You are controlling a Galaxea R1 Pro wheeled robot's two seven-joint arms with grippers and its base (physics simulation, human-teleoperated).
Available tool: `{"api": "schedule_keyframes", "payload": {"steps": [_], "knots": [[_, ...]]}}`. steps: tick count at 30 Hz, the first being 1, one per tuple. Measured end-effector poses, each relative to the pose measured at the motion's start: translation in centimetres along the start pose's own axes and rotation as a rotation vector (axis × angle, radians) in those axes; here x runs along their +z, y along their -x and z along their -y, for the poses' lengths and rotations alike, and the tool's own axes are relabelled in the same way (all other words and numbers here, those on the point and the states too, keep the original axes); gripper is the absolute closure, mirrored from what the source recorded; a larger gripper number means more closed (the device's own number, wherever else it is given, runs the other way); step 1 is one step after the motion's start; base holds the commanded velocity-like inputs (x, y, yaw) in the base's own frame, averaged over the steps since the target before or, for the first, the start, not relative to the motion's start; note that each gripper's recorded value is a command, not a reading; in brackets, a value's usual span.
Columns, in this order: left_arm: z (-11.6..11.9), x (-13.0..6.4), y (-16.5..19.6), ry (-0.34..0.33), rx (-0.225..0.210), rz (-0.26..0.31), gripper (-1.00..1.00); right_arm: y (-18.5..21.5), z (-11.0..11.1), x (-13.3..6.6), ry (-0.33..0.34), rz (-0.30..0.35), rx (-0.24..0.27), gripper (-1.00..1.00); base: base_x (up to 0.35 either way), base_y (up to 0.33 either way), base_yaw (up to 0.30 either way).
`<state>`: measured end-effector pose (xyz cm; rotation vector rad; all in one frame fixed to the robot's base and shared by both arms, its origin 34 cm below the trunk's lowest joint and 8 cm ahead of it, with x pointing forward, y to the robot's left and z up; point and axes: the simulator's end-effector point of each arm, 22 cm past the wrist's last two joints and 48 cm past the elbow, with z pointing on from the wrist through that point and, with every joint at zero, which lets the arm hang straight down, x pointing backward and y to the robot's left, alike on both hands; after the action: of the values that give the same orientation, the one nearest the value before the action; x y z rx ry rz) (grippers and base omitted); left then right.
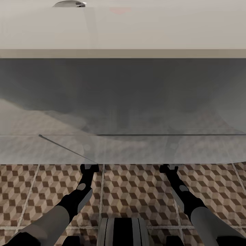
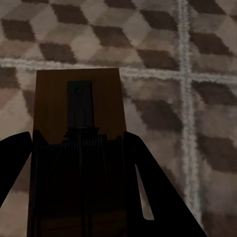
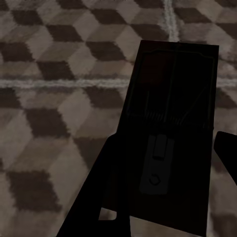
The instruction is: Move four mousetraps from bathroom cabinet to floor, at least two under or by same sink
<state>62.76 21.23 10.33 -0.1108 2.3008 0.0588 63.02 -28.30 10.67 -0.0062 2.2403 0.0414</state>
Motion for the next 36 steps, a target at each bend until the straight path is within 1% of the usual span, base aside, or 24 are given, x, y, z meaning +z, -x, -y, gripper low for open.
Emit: {"api": "schedule_keyframes", "payload": {"steps": [36], "knots": [[0.0,0.0,0.13,0.001,-0.003,0.006,1.0,-0.01,0.17,-0.01,-0.007,0.0,0.002,1.0,0.0,0.0,0.0]]}}
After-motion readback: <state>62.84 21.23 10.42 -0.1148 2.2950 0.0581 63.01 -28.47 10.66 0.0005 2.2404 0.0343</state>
